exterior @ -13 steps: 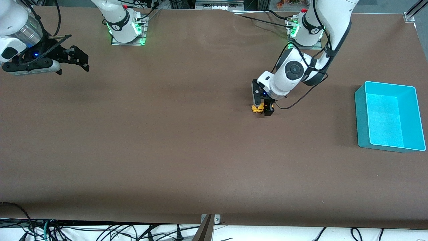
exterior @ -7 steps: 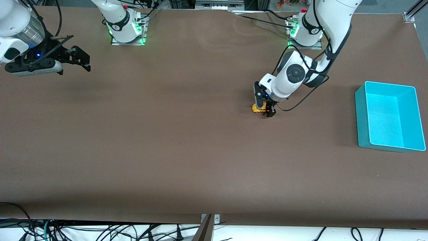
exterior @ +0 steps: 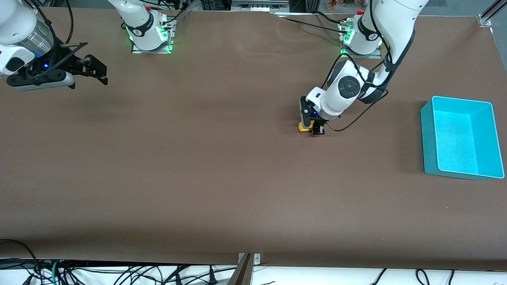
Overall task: Wind and store yellow beetle car
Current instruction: 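Close the left gripper on the yellow car, then carry the car with the left gripper and lower it into the teal bin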
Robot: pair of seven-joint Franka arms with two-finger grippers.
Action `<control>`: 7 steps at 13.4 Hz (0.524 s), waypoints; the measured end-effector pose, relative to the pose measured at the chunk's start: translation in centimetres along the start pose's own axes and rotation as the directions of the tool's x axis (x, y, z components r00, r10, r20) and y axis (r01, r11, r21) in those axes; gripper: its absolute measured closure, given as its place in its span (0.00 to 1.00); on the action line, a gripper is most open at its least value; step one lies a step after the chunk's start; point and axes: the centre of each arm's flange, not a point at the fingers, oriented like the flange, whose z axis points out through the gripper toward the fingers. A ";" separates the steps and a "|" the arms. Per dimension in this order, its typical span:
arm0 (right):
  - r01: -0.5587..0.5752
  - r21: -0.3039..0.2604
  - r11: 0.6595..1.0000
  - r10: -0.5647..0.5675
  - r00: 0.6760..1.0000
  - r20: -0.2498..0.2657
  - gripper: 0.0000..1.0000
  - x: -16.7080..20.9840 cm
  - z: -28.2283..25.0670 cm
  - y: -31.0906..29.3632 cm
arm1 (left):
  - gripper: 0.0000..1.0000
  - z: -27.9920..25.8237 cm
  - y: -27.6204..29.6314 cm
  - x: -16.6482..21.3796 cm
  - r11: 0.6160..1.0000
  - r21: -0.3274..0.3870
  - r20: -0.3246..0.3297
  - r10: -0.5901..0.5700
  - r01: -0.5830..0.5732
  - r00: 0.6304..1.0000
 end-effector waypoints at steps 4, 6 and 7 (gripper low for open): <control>0.000 0.000 1.000 0.000 1.000 0.000 0.00 0.0 0.0 0.0 | 0.54 -0.8 -0.6 -0.1 1.000 0.014 -0.003 0.000 0.000 1.000; 0.000 0.000 1.000 0.000 1.000 0.000 0.00 0.0 0.0 0.0 | 0.54 -2.5 -1.5 -0.5 1.000 0.006 0.013 -0.004 0.004 1.000; 0.000 0.000 1.000 0.000 1.000 0.001 0.00 0.0 0.0 0.0 | 0.54 -4.0 -2.1 -0.9 1.000 0.001 0.024 0.003 -0.003 1.000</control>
